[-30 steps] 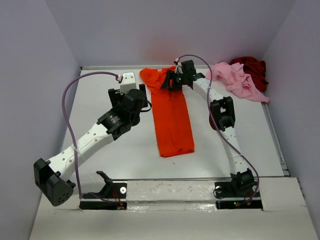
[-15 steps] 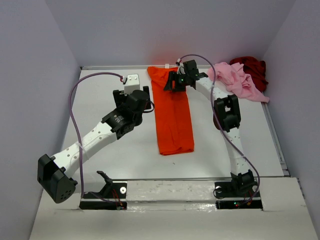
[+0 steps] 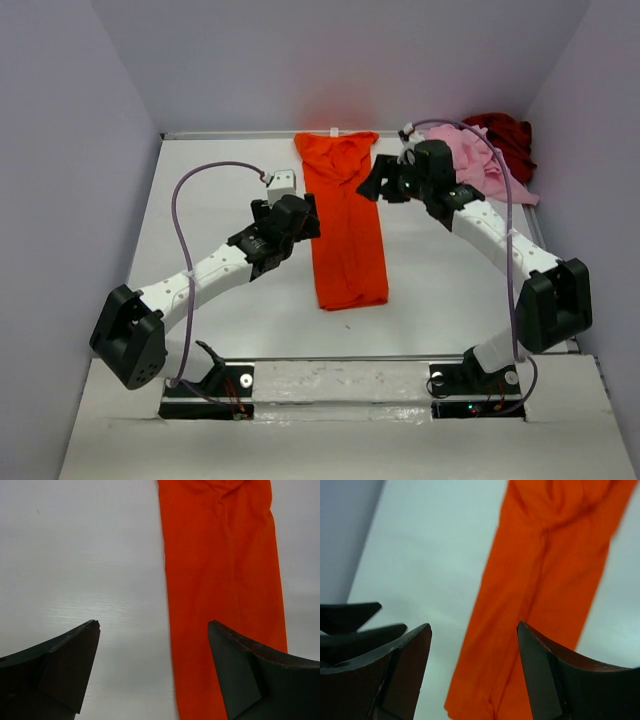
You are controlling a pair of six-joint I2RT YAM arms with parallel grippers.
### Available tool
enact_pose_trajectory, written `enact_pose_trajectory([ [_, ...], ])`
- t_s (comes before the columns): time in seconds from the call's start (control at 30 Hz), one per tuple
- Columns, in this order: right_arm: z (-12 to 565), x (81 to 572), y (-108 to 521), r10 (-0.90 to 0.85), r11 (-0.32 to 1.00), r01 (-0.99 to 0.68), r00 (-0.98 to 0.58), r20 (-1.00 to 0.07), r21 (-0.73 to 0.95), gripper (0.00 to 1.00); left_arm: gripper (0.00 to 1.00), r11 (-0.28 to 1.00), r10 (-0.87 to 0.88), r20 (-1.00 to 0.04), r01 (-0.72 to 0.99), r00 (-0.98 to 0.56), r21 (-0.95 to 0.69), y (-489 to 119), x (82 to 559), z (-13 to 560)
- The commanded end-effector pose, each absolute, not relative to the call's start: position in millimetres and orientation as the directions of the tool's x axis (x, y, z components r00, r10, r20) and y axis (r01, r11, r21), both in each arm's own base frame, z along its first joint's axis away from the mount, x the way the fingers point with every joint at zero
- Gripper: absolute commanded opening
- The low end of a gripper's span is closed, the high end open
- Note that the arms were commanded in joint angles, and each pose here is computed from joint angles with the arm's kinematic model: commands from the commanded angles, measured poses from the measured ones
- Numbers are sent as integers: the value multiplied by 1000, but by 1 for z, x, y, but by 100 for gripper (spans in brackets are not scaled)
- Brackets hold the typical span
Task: Fold and stack the t-shirts
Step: Fold the tshirt
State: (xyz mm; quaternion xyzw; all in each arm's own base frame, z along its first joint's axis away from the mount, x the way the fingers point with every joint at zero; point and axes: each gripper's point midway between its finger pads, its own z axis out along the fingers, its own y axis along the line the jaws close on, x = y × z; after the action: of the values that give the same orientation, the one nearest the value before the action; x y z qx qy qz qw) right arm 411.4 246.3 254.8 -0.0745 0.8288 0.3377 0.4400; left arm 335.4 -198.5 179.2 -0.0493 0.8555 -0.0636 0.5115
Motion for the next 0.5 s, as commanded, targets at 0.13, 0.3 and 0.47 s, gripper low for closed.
enact_pose_trajectory([
  [0.13, 108, 330, 198, 256, 870, -89, -760, -598, 485, 73, 99, 904, -278, -706, 70, -651, -421, -235, 301, 116],
  [0.3, 79, 291, 179, 277, 882, -23, -783, -557, 472, 72, 99, 854, -326, -623, 62, -711, -516, -237, 274, 86],
  [0.47, 75, 275, 167, 278, 892, -2, -786, -552, 452, 72, 99, 817, -359, -572, 48, -737, -575, -237, 257, 71],
])
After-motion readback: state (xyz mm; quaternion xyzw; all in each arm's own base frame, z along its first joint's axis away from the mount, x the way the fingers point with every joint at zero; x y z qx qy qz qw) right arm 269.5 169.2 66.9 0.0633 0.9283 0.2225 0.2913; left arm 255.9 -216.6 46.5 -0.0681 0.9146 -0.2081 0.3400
